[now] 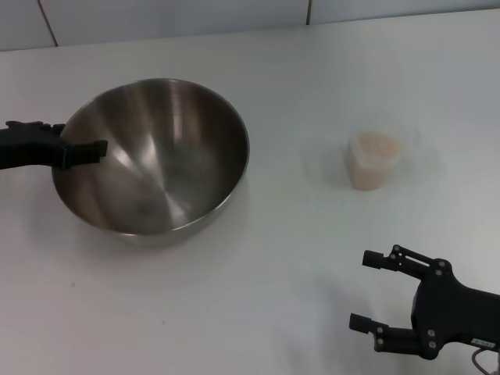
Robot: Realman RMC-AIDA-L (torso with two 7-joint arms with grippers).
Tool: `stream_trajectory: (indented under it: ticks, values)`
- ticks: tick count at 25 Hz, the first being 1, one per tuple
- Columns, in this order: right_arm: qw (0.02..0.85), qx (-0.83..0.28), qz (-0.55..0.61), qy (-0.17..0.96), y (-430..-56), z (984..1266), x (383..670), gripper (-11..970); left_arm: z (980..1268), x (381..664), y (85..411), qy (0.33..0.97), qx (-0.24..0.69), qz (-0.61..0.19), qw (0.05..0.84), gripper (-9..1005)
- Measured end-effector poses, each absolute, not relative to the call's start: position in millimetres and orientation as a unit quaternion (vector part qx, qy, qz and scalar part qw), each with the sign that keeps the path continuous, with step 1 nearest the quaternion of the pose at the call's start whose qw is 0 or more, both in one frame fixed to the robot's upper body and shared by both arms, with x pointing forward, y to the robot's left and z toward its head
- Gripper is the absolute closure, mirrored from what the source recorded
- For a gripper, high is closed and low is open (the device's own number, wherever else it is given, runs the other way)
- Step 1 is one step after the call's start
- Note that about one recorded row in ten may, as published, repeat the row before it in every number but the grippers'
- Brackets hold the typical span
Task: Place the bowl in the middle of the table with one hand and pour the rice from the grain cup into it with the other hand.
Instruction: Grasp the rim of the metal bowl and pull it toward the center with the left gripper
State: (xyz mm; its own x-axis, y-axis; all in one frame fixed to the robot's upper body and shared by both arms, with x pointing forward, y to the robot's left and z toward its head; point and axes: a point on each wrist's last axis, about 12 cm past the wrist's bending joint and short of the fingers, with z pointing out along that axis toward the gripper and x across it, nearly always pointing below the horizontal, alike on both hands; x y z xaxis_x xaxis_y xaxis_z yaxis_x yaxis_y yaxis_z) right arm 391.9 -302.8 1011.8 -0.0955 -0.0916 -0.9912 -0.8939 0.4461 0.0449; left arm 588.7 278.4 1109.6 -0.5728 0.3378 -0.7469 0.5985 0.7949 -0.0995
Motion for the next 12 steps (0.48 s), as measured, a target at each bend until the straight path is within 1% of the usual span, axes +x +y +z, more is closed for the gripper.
stream_trajectory:
  ticks: [4, 10, 12]
  values:
    - [0.553, -0.382, 0.363, 0.646, -302.7, 1011.6, 391.7, 120, 1111.1, 592.7, 275.9, 0.877, 0.274, -0.169, 0.356, 222]
    - [0.552, -0.382, 0.363, 0.646, -302.7, 1011.5, 391.6, 120, 1115.3, 598.5, 271.2, 0.882, 0.277, -0.161, 0.345, 361]
    - [0.552, -0.382, 0.363, 0.646, -302.8, 1011.4, 391.2, 120, 1116.8, 599.3, 268.9, 0.882, 0.277, -0.166, 0.342, 452]
